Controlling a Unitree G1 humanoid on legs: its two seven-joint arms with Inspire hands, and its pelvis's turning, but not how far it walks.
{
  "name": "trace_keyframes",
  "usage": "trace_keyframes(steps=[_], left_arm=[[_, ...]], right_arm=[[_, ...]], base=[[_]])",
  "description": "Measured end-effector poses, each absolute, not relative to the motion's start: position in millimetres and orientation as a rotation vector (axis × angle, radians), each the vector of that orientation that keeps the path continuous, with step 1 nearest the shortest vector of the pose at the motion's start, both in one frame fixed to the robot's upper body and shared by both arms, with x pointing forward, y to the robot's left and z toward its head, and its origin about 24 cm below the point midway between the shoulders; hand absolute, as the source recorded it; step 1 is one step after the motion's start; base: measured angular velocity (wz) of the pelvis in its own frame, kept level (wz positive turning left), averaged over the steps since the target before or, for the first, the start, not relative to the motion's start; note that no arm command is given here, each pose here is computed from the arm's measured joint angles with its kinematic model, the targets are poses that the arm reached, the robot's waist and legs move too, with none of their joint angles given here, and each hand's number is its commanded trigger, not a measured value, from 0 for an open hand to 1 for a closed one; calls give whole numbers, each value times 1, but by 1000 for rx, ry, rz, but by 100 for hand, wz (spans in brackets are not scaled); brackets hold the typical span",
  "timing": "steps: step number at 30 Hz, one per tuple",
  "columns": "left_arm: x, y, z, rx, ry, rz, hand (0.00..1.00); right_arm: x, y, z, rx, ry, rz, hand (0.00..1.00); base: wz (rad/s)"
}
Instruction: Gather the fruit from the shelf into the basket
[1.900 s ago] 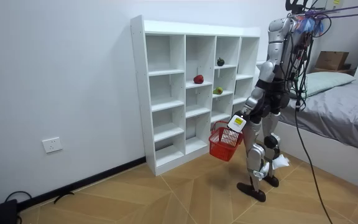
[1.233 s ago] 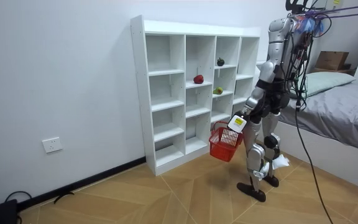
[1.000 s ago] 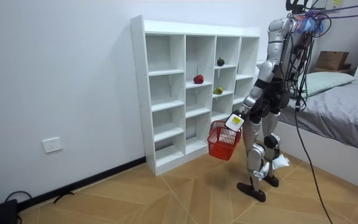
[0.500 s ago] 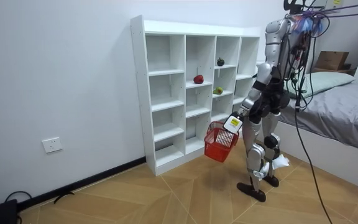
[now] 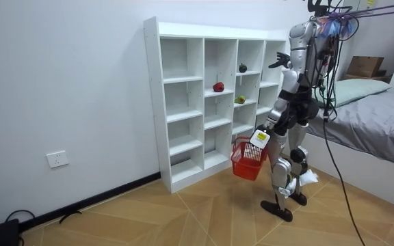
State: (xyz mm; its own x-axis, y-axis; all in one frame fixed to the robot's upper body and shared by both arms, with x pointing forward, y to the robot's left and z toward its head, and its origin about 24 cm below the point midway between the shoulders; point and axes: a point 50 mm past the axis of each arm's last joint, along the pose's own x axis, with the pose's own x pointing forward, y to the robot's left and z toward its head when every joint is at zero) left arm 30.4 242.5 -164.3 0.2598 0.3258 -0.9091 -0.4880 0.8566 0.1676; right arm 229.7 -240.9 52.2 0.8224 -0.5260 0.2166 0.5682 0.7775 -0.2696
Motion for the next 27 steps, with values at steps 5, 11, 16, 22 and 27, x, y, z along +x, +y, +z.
trace_keyframes(steps=[5,11,16,22,27], left_arm=[[32,242,-164,-137,1190,537,100],[35,239,-165,-90,1197,477,100],[43,238,-164,-83,1186,439,100],[47,238,-164,-71,1186,426,100],[47,238,-164,-69,1186,428,100]], right_arm=[[238,-233,73,-466,-239,-526,0],[247,-220,95,-535,-353,-465,0],[251,-210,108,-597,-423,-415,0],[252,-202,109,-613,-428,-346,0],[255,-197,115,-617,-458,-319,0]], base=[[0],[0],[2],[6],[5]])
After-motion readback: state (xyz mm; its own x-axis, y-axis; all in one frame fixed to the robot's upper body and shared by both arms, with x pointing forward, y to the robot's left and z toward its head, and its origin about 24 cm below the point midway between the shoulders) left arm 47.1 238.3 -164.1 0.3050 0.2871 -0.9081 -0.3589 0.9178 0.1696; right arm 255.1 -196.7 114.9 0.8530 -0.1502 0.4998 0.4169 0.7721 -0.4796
